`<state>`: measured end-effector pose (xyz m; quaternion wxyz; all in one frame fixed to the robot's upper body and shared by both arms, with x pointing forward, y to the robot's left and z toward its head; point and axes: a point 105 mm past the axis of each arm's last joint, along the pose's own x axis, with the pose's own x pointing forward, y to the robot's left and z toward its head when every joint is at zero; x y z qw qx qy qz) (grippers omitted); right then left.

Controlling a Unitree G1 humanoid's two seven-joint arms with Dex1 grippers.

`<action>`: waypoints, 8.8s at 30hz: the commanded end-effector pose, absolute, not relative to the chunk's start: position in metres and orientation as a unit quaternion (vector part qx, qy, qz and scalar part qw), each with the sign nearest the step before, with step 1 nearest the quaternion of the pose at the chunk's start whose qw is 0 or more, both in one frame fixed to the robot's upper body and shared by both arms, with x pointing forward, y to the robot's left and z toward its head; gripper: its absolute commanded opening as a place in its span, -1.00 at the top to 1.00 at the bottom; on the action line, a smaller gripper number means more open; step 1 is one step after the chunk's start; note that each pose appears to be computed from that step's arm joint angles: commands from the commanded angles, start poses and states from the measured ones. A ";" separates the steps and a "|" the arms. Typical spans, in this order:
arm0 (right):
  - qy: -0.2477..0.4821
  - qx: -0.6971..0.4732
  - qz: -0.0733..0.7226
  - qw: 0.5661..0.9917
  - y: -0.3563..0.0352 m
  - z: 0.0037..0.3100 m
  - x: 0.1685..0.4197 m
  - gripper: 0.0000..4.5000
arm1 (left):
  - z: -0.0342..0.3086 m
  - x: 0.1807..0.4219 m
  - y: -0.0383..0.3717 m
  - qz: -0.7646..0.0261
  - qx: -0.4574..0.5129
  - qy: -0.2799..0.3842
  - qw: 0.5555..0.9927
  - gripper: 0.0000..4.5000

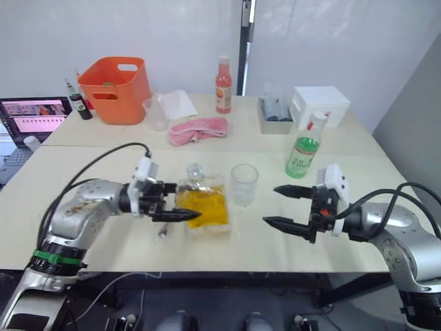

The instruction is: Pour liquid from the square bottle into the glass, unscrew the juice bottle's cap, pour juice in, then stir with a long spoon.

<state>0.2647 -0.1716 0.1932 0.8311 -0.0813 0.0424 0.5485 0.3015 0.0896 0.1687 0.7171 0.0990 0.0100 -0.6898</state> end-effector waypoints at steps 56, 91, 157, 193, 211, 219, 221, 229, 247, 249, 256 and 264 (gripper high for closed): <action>0.046 -0.077 0.532 0.842 -0.174 0.203 0.262 -1.00 | 0.173 0.314 0.043 -0.688 0.098 -0.011 0.719 -0.26; 0.014 -0.102 0.594 0.797 -0.086 0.225 0.294 0.54 | 0.172 0.315 0.043 -0.694 0.119 -0.019 0.709 -0.26; -0.040 -0.112 0.575 0.810 -0.083 0.253 0.284 0.54 | 0.138 0.310 0.044 -0.710 0.131 0.038 0.691 -0.26; -0.012 -0.096 0.574 0.813 -0.083 0.228 0.286 0.88 | 0.141 0.313 0.044 -0.709 0.137 0.034 0.691 -0.26; -0.013 -0.086 0.577 0.812 -0.077 0.231 0.283 0.04 | 0.140 0.312 0.045 -0.709 0.140 0.037 0.690 -0.26; -0.003 -0.088 0.584 0.807 -0.075 0.225 0.282 0.04 | 0.139 0.313 0.044 -0.709 0.141 0.037 0.690 -0.26; -0.003 -0.087 0.585 0.806 -0.074 0.224 0.280 0.04 | 0.140 0.313 0.044 -0.709 0.141 0.037 0.690 -0.26; -0.003 -0.085 0.585 0.807 -0.074 0.223 0.280 0.04 | 0.140 0.313 0.044 -0.709 0.142 0.036 0.690 -0.26; -0.039 -0.070 0.591 0.803 -0.070 0.242 0.275 0.53 | 0.131 0.309 0.046 -0.715 0.153 0.050 0.680 -0.26; -0.048 -0.063 0.591 0.802 -0.070 0.247 0.274 0.53 | 0.130 0.309 0.046 -0.716 0.152 0.050 0.679 -0.26; -0.084 -0.049 0.583 0.807 -0.073 0.270 0.273 0.53 | 0.122 0.305 0.046 -0.721 0.156 0.062 0.672 -0.26; -0.096 -0.057 0.573 0.812 -0.077 0.281 0.269 0.53 | 0.119 0.304 0.045 -0.723 0.154 0.066 0.670 -0.26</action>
